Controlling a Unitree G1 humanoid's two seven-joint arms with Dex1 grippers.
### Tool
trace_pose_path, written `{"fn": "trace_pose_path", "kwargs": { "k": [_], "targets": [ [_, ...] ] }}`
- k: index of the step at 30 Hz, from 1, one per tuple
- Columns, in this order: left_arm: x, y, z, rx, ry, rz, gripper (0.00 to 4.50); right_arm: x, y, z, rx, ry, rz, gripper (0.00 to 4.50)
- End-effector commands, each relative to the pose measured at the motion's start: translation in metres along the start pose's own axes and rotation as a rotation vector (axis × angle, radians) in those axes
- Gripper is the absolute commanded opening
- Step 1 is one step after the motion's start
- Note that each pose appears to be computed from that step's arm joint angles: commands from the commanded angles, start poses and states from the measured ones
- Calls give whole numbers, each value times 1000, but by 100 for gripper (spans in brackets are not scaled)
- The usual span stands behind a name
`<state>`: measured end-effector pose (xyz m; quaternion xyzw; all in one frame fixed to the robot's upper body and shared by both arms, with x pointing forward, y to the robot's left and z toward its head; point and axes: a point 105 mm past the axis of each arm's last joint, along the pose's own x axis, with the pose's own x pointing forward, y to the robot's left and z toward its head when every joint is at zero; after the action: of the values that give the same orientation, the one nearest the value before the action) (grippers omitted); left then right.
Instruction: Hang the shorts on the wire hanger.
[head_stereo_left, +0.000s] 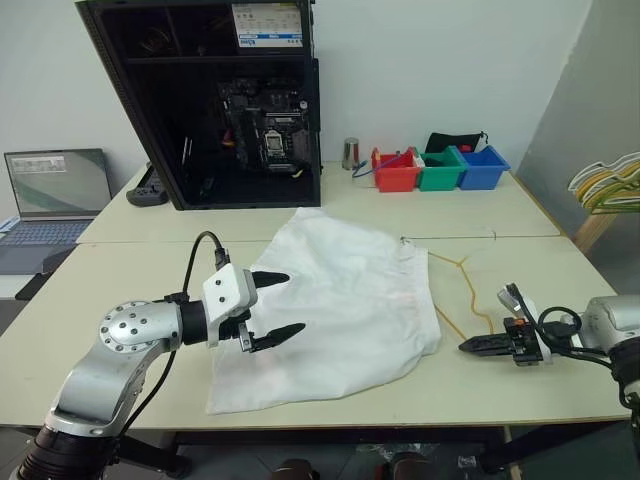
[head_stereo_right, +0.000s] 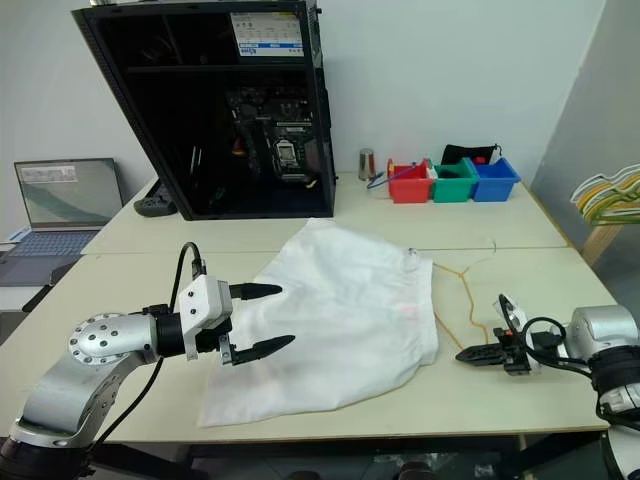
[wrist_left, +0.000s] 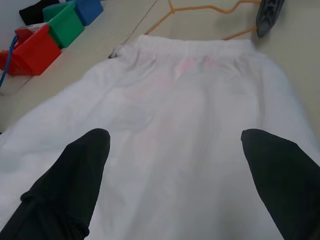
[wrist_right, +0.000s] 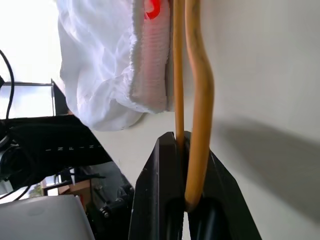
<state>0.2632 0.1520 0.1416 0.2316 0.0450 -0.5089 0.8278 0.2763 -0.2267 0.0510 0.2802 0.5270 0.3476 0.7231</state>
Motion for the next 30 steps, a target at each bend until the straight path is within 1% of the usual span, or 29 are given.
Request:
{"fn": "trace_pose_path", "kwargs": {
  "k": [1, 3, 4, 7, 9, 10, 13, 16, 18, 20, 21, 23, 25, 27, 28, 30],
  "targets": [
    [0, 5, 10, 44, -27, 8, 449, -4, 4, 35, -96, -108, -38, 0],
    [1, 7, 11, 47, -29, 3, 449, -9, 14, 58, -196, -165, -58, 0],
    [1, 9, 11, 48, -29, 2, 449, -10, 17, 65, -238, -175, -67, 0],
    [-2, 14, 12, 45, -8, -25, 449, -17, 40, 86, -545, -170, -140, 0],
    [-5, 20, 20, 21, -14, -44, 449, -17, 50, 95, -736, -168, -213, 0],
    [-6, 25, 24, 11, -19, -50, 449, -16, 53, 100, -793, -179, -247, 0],
    [-12, 46, 47, -8, -42, -71, 449, -11, 64, 114, -1007, -213, -350, 0],
    [-19, 70, 75, 14, -77, -64, 449, -6, 69, 125, -1147, -244, -452, 0],
    [-24, 97, 105, 52, -138, -7, 449, -3, 72, 133, -1244, -275, -529, 0],
    [-29, 119, 123, 105, -154, 39, 449, -1, 77, 140, -1409, -275, -631, 0],
    [-30, 125, 125, 129, -143, 46, 449, 1, 79, 141, -1446, -281, -645, 0],
    [-29, 138, 121, 185, -97, 68, 449, 6, 86, 142, -1481, -305, -649, 0],
    [-26, 155, 115, 271, -51, 122, 449, 12, 93, 141, -1552, -301, -662, 0],
    [-18, 174, 111, 314, -34, 212, 449, 16, 100, 142, -1572, -329, -664, 0],
    [-8, 177, 101, 359, 7, 208, 449, 19, 104, 142, -1603, -333, -668, 0],
    [8, 177, 91, 403, 37, 175, 449, 21, 113, 142, -1698, -340, -698, 0]
  ]
}}
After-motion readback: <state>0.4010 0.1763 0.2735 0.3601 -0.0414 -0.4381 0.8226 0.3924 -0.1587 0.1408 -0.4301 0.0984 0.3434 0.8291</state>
